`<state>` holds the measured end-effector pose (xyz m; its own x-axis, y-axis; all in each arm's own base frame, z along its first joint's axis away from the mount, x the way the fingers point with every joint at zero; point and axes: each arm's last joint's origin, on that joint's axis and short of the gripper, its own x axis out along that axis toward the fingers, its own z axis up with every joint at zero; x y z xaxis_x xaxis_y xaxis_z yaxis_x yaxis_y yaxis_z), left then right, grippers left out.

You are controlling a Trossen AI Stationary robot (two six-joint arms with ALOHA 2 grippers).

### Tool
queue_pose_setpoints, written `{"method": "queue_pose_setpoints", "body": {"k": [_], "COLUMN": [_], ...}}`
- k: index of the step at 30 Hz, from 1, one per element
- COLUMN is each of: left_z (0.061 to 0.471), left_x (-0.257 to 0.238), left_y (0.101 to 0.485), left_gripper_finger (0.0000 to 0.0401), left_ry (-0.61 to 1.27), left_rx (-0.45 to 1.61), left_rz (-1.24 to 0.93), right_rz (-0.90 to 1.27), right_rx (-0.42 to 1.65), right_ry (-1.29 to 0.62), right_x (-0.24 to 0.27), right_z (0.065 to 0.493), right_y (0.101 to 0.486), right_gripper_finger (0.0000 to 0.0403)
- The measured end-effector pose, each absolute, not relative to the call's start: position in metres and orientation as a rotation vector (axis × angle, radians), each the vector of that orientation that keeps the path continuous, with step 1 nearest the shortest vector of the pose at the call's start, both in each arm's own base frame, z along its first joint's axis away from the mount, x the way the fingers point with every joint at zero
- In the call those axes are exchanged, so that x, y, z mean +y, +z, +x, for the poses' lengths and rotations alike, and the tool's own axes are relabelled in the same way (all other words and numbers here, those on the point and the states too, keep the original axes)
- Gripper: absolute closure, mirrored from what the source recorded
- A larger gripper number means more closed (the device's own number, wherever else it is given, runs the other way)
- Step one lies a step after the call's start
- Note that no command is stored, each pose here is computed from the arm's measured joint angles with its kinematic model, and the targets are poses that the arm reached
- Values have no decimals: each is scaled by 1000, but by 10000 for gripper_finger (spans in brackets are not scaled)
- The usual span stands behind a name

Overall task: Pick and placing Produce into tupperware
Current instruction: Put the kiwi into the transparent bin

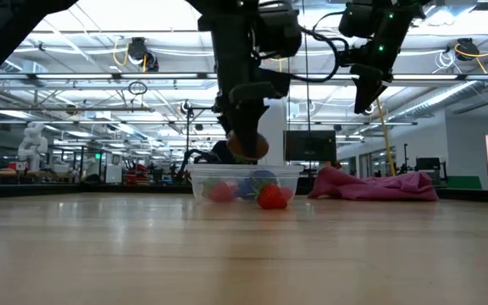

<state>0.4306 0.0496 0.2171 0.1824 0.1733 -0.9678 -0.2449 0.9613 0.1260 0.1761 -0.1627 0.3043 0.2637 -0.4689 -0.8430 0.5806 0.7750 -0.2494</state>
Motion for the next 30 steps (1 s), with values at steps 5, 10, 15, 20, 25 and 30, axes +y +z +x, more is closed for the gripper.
{"method": "queue_pose_setpoints", "body": {"k": [5,10,15,20,25,30], "left_z": [424,415,414,417,417,417], "left_x": [62,67,67,66,67,67], "left_y": [204,181,171,167,167,167], "left_gripper_finger": [160,160,160,159,151,117], "left_ry": [285,289,270,223,217,217], "left_rx": [1403,1449,1434,1398,1395,1396], "left_rz": [-123,-167,-176,-169,-160,-155], "right_rz": [118,120,121,125,126,126], "right_rx": [1108,1116,1115,1113,1112,1112], "right_ry": [-706,-703,-703,-707,-707,-707], "right_x": [-162,-162,-162,-162,-162,-162], "right_z": [175,175,175,175,175,175], "right_y": [304,303,303,303,303,303], "right_gripper_finger": [234,234,234,234,234,234]}}
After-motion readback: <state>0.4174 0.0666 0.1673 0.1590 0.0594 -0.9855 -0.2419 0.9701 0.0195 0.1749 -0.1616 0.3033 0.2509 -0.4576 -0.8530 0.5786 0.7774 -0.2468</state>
